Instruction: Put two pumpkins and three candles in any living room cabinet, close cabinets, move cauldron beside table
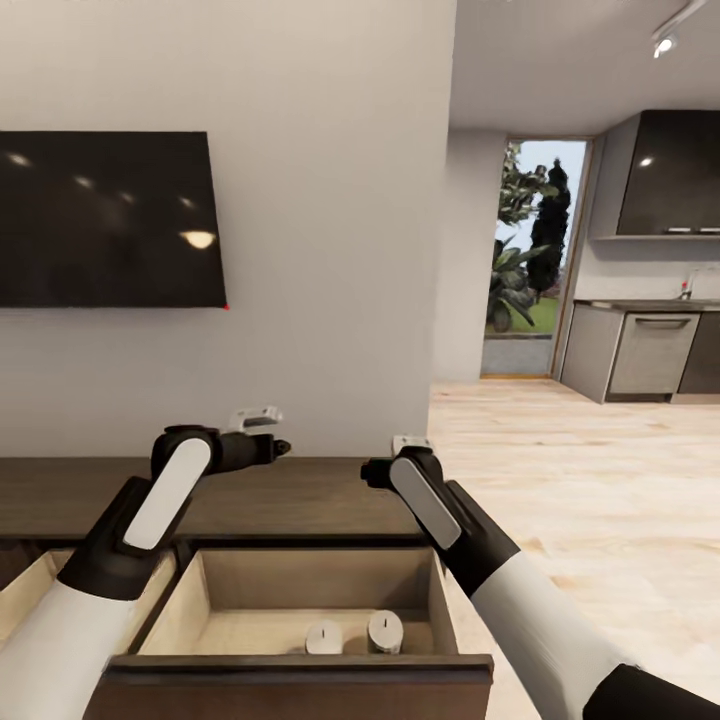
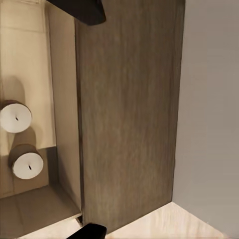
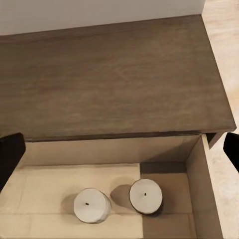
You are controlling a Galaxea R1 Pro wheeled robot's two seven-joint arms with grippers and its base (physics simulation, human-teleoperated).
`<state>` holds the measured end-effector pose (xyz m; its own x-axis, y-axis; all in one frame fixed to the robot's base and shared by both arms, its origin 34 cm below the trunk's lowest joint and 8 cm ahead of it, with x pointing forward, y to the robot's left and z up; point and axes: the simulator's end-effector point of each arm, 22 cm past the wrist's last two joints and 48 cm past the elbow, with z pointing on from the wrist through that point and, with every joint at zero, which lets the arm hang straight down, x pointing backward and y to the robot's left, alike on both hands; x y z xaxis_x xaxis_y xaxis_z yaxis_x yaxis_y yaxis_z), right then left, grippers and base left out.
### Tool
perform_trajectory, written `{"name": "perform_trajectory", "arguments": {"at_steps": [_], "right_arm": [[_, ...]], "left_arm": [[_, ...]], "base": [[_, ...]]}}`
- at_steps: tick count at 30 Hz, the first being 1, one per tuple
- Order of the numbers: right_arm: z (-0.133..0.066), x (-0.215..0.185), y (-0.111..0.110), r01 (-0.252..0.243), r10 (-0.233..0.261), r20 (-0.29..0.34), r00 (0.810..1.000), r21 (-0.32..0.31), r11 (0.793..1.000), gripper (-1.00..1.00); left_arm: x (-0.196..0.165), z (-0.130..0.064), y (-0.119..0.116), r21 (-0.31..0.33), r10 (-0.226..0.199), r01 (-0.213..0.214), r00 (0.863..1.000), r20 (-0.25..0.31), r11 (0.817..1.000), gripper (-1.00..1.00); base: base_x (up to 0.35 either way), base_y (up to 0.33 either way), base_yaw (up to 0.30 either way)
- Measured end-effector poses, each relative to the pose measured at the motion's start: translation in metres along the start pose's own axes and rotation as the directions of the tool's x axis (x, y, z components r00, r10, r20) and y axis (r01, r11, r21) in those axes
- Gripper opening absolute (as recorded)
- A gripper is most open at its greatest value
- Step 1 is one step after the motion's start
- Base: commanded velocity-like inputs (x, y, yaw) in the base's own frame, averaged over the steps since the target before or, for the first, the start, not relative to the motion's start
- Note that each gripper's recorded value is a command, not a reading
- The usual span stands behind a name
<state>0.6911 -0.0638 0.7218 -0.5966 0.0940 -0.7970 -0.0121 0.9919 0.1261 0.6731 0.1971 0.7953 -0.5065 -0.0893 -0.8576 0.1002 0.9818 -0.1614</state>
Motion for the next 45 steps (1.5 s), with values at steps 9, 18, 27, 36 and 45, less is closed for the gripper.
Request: {"name": "perform_trajectory", "arguments": {"at_steps": [9, 18, 27, 36, 45], "right_arm": [[-0.019, -0.021, 0.011, -0.003, 0.004, 0.031, 1.0, -0.031, 1.0, 1.0], [-0.019, -0.021, 0.011, -0.003, 0.004, 0.033, 0.999, -0.028, 1.0, 1.0], [-0.02, -0.021, 0.01, -0.003, 0.004, 0.033, 0.999, -0.027, 1.0, 1.0], [-0.02, -0.021, 0.01, -0.002, 0.003, 0.034, 0.999, -0.027, 1.0, 1.0], [-0.02, -0.021, 0.011, -0.002, 0.003, 0.034, 0.999, -0.027, 1.0, 1.0]], "left_arm": [[-0.018, -0.009, 0.009, -0.016, 0.006, -0.006, 1.0, 0.01, 1.0, 1.0], [-0.02, -0.011, 0.009, -0.016, 0.007, -0.007, 1.0, 0.014, 1.0, 1.0], [-0.02, -0.011, 0.009, -0.015, 0.007, -0.007, 1.0, 0.015, 1.0, 1.0], [-0.02, -0.011, 0.009, -0.015, 0.007, -0.007, 1.0, 0.015, 1.0, 1.0], [-0.02, -0.011, 0.009, -0.015, 0.007, -0.007, 1.0, 0.015, 1.0, 1.0]], "base": [[-0.216, 0.0, 0.028], [-0.229, 0.0, 0.242], [-0.032, 0.0, 0.286], [-0.001, 0.0, 0.289], [0.0, 0.0, 0.289]]}}
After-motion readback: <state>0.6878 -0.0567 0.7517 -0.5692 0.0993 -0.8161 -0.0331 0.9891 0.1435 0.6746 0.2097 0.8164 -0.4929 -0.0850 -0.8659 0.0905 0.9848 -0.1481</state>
